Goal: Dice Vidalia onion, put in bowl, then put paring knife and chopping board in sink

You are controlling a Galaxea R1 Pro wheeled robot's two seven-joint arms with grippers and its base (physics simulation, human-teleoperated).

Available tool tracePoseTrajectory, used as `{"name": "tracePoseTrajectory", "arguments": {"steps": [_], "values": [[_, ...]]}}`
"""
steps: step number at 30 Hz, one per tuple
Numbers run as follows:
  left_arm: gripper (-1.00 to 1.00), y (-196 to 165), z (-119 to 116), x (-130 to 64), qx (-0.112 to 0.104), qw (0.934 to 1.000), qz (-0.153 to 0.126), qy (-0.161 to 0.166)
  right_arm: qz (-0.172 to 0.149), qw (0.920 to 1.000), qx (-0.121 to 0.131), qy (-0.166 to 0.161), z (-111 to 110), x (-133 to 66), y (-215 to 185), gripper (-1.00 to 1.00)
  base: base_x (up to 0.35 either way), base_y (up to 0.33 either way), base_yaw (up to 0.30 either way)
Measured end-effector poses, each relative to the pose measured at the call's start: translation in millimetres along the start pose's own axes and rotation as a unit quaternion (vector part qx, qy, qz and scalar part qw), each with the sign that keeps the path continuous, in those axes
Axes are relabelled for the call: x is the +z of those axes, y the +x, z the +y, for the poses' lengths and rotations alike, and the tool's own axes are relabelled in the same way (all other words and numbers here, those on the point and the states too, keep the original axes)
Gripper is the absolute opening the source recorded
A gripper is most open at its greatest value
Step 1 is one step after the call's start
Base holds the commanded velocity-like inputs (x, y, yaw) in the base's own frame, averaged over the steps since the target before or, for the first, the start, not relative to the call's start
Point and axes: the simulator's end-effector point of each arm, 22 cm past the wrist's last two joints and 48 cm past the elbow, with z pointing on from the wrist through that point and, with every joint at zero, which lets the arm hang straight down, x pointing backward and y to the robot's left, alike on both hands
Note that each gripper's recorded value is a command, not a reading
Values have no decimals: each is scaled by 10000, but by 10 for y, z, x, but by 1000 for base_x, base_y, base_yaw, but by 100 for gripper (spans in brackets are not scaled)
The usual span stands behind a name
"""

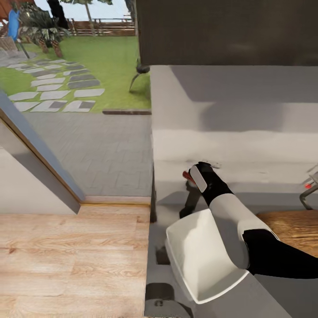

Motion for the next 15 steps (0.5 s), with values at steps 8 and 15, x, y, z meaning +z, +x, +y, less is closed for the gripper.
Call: {"name": "tracePoseTrajectory", "arguments": {"steps": [8, 15], "values": [[100, 1, 0, 0, 1, 10000, 1, 1, -6, 10000, -13, -2, 9, -2, 1, 100, -81, 274, 0], [100, 1, 0, 0, 6, 10000, 0, 1, -7, 10000, -14, -4, 12, -5, 2, 100, -46, 197, 0]]}}
